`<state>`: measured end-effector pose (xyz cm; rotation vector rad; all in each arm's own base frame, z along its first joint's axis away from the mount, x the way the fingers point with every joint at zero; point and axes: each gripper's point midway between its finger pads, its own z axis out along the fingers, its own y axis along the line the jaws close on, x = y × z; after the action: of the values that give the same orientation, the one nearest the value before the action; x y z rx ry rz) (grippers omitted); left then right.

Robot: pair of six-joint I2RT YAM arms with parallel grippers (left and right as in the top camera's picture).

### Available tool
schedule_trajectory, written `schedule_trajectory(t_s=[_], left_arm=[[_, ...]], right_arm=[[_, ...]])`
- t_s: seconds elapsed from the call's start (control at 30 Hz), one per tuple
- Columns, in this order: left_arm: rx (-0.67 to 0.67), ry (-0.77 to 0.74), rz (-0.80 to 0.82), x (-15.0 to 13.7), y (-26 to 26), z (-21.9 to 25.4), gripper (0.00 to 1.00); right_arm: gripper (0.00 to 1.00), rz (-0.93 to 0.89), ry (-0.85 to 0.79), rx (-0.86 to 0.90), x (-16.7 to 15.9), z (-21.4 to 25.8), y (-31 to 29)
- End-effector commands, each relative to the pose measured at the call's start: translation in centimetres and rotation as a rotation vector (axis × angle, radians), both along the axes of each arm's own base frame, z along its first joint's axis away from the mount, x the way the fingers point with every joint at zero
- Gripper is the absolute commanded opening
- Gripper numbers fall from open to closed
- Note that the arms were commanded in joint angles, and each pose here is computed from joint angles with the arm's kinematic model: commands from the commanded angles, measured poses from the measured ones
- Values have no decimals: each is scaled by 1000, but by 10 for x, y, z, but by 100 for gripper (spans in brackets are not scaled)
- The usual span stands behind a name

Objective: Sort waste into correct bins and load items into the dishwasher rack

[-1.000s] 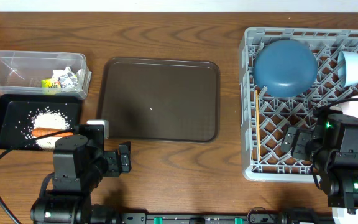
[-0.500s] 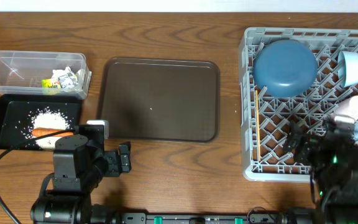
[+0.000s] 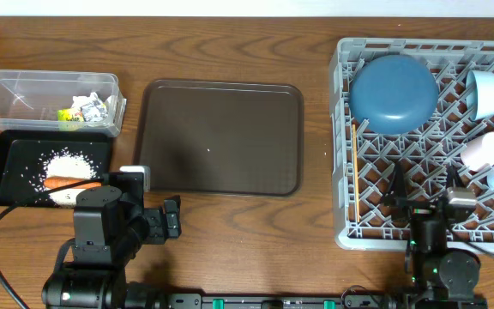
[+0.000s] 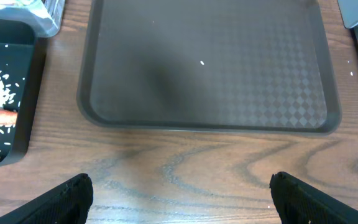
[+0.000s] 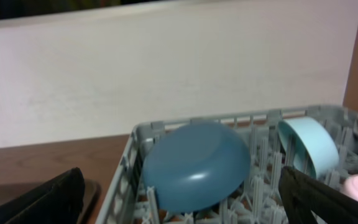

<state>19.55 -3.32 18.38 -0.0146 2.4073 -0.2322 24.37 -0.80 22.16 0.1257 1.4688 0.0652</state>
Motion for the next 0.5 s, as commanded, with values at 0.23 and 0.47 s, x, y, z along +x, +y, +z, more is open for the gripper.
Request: schedule_trajectory(t_s=[0.23,0.47], left_arm=[[2,-3,7,-1,1,1,94],[2,-4,8,0,1,1,94]], right_arm=[[99,15,104,-147,3,-47,5],[99,40,179,-160,2,-66,8]])
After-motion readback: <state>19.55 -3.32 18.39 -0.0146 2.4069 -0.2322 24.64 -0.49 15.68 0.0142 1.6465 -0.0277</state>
